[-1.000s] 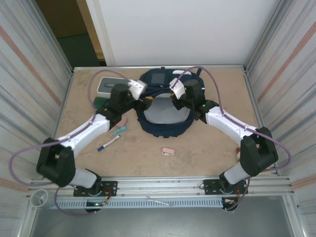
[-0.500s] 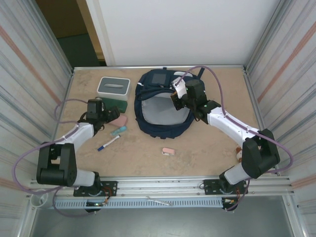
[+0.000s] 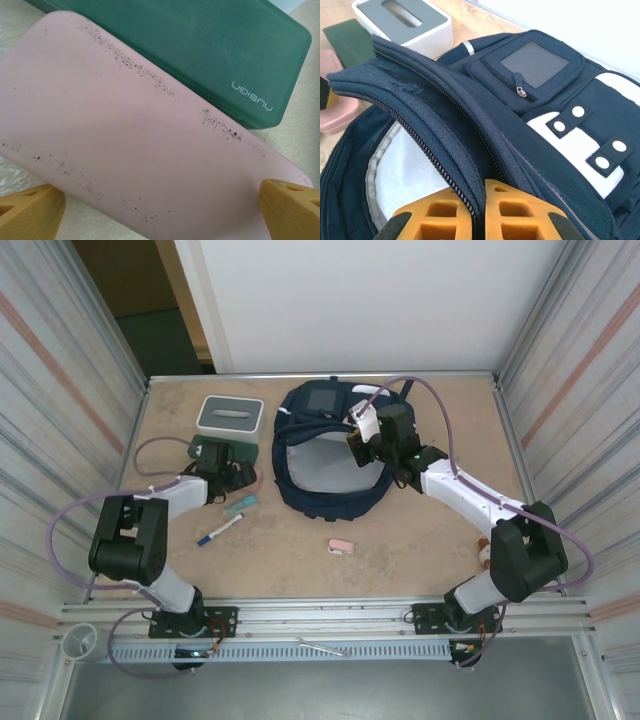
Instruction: Pack the student bag
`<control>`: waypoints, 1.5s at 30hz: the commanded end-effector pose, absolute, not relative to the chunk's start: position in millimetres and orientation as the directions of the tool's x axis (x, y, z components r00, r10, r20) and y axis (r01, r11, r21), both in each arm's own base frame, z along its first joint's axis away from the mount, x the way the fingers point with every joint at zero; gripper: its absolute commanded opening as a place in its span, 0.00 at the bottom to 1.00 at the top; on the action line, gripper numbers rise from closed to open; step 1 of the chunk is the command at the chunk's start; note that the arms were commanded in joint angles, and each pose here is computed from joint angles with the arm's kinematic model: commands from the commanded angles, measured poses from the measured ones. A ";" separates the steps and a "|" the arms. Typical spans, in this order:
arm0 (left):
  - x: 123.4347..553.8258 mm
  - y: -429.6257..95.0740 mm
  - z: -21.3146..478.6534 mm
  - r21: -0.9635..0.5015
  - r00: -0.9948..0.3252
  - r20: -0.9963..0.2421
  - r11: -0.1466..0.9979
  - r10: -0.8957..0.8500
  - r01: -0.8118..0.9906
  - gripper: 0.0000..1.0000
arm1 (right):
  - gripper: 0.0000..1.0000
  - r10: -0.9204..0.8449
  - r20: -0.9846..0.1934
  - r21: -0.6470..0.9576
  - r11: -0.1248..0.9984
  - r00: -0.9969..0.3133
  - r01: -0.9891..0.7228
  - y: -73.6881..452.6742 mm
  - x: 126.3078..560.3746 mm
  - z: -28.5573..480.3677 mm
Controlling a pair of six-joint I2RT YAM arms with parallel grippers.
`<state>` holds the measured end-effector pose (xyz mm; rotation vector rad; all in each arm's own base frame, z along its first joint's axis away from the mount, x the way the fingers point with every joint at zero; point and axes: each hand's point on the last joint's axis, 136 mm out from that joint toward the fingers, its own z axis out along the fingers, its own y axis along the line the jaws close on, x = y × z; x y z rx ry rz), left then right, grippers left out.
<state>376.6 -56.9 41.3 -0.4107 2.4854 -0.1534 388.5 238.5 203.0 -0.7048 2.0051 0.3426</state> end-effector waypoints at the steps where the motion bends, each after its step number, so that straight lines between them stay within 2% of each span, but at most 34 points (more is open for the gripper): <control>1: 390.0 -61.1 53.3 -0.148 -0.761 -0.590 0.963 -0.270 -0.227 0.99 | 0.00 -0.271 -0.887 0.008 0.801 -0.374 -0.598 239.2 386.9 221.4; 12: 398.5 -79.5 65.8 -0.099 -0.759 -0.621 0.980 -0.198 -0.175 0.99 | 0.00 -0.279 -0.876 0.014 0.801 -0.394 -0.599 239.3 388.1 213.2; 16: 392.8 -65.6 82.4 -0.062 -0.722 -0.667 0.980 -0.180 -0.187 0.99 | 0.00 -0.284 -0.871 0.016 0.799 -0.401 -0.601 239.0 387.8 211.0; 23: 407.3 -34.1 82.7 -0.197 -0.702 -0.640 0.950 -0.311 -0.241 0.99 | 0.00 -0.283 -0.869 0.021 0.799 -0.405 -0.601 239.4 388.4 209.0; 30: 424.2 -47.4 58.6 -0.324 -0.772 -0.532 0.926 -0.349 -0.195 0.97 | 0.00 -0.287 -0.863 0.019 0.803 -0.415 -0.596 236.4 386.5 206.6; 40: 386.9 -88.3 60.9 -0.467 -0.802 -0.496 0.881 -0.333 -0.077 0.88 | 0.00 -0.291 -0.855 0.023 0.806 -0.429 -0.591 235.1 388.7 200.9; 43: 367.2 -103.2 65.6 -0.447 -0.818 -0.509 0.894 -0.269 -0.016 0.87 | 0.00 -0.292 -0.852 0.025 0.807 -0.435 -0.589 235.6 389.9 197.6; 45: 358.1 -102.1 71.1 -0.377 -0.814 -0.540 0.926 -0.212 0.009 0.87 | 0.00 -0.292 -0.850 0.028 0.807 -0.439 -0.590 235.9 390.3 195.9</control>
